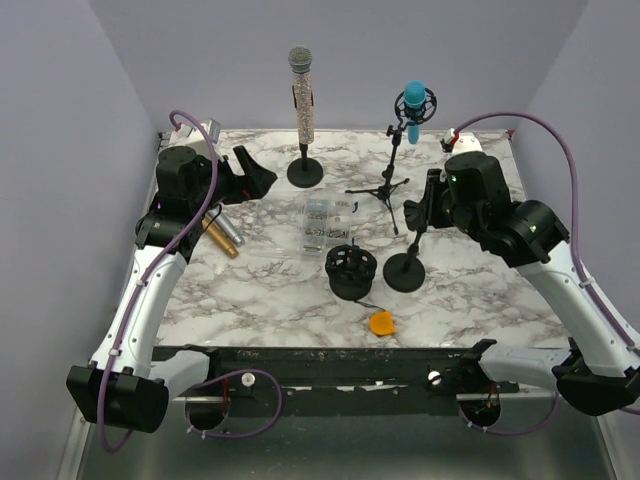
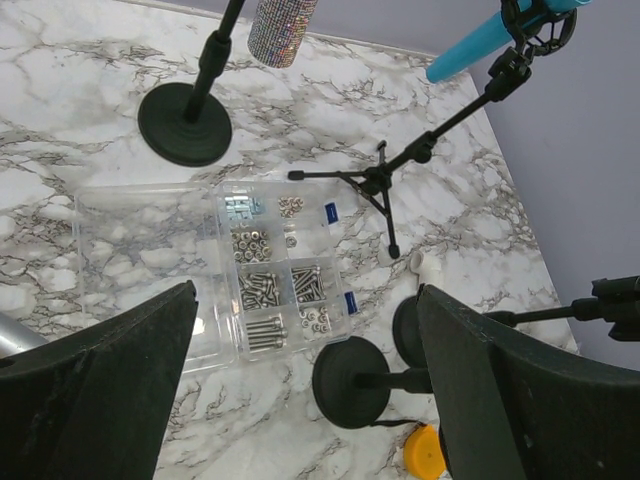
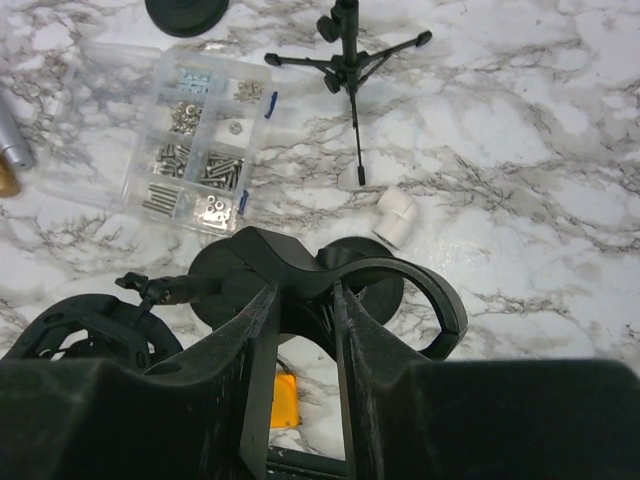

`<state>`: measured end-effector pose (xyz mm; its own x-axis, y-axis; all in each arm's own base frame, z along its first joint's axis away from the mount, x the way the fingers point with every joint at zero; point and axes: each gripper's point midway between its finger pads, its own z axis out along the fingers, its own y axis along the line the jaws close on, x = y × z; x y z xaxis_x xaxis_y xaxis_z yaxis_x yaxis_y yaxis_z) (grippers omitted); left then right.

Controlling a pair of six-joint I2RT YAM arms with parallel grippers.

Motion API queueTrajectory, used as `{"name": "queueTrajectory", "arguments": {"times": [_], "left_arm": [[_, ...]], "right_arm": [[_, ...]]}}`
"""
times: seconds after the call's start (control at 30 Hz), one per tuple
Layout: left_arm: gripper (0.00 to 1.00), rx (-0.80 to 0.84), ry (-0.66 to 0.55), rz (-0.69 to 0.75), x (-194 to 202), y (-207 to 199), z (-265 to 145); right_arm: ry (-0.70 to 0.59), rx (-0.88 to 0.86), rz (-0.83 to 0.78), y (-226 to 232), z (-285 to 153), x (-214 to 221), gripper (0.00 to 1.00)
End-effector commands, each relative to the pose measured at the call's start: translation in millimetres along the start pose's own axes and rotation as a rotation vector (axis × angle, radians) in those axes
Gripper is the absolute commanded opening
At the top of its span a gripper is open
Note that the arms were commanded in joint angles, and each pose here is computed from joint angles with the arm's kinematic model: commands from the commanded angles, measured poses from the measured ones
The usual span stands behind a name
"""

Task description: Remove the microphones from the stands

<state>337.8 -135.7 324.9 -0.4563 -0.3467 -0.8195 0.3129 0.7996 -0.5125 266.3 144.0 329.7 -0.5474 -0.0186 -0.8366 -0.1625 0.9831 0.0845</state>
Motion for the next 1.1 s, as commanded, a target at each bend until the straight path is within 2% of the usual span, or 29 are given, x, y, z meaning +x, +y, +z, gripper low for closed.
{"name": "queueTrajectory", "arguments": {"times": [0.0,0.33,0.57,0.77,1.07], "left_arm": [[0.88,0.038,-0.008,0.023,-4,-10,-3],[0.87,0.041,-0.003,0.021,-3,-10,-2],[0.87,0.039,0.002,0.024,-1,-9,-1],[0.88,0.042,0.0,0.026,-2,-10,-1],[0.87,0.053,0.004,0.025,-1,-12,-1]], "right_arm": [[0.079,0.042,-0.012,-9,8,31,0.29],[0.166,0.042,-0.005,-15,20,84,0.29],[0.196,0.026,0.002,-8,35,98,0.32],[0.115,0.005,0.014,-2,24,60,0.44],[-0.144,0.037,0.066,-1,7,-31,0.66]]}}
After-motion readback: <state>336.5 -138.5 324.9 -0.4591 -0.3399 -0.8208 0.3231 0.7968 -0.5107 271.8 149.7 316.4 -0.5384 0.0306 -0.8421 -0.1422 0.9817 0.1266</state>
